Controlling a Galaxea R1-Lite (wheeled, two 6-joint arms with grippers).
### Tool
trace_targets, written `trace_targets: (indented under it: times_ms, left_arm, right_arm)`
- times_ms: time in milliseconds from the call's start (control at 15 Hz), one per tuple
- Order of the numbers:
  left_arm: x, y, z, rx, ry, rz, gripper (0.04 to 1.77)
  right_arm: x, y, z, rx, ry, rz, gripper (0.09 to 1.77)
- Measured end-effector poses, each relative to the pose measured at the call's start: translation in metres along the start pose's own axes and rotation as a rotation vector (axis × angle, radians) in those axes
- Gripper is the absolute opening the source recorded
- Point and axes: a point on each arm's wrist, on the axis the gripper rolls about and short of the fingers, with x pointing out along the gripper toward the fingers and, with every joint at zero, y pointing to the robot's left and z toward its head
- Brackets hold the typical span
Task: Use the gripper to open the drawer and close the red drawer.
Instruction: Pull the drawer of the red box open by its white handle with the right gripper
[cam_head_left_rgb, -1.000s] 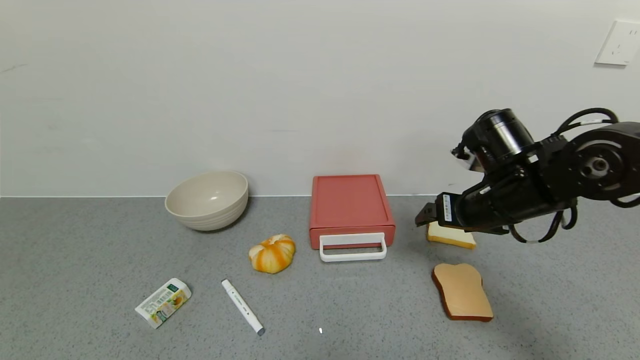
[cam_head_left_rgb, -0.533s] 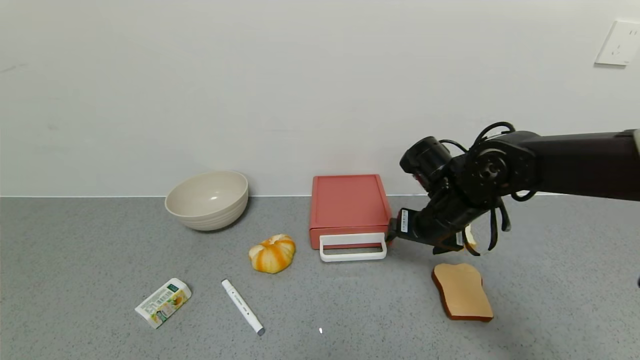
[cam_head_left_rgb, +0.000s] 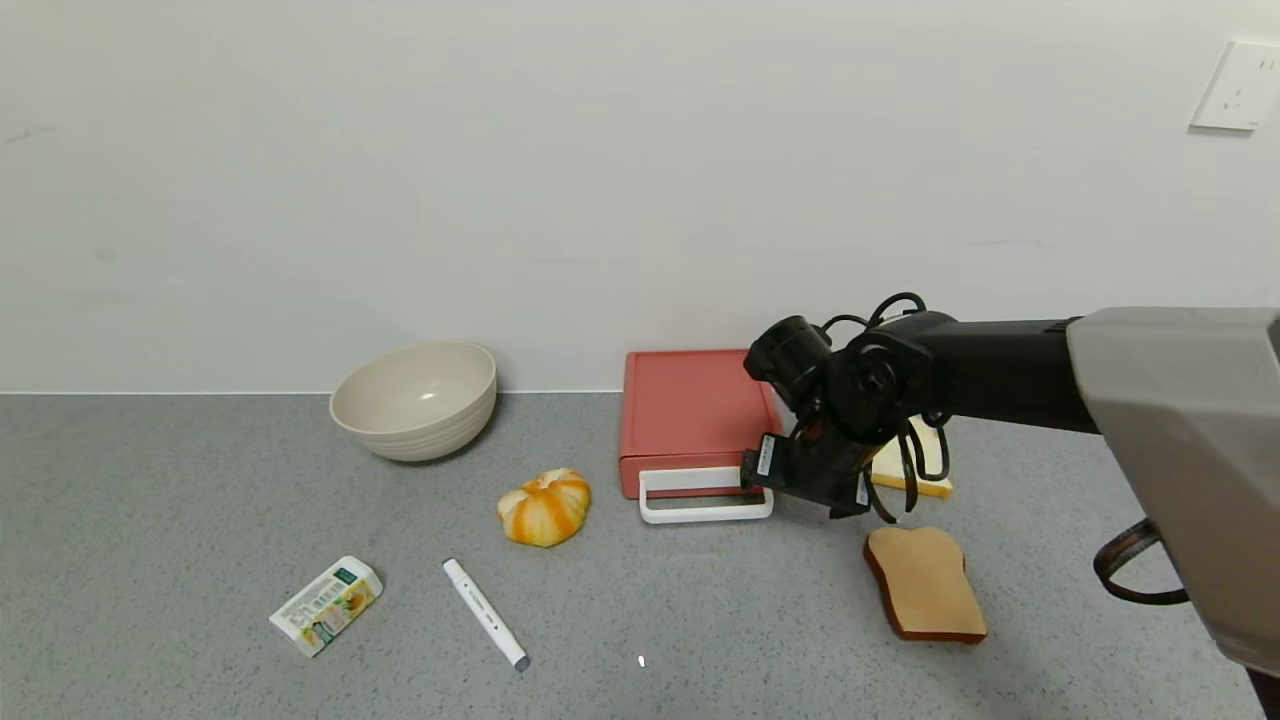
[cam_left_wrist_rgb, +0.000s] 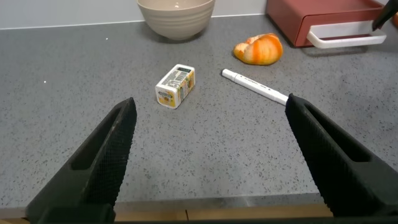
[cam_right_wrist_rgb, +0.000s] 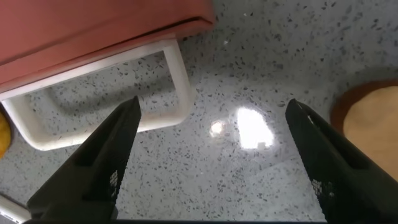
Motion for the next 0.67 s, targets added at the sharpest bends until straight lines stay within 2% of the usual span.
trace_targets:
  times_ms: [667]
  left_arm:
    - [0.0,0.0,0.0,0.0,0.0,0.0,1.73]
  right_arm:
    - [0.013,0.001,0.001,0.027,-0.003,0.011,1.71]
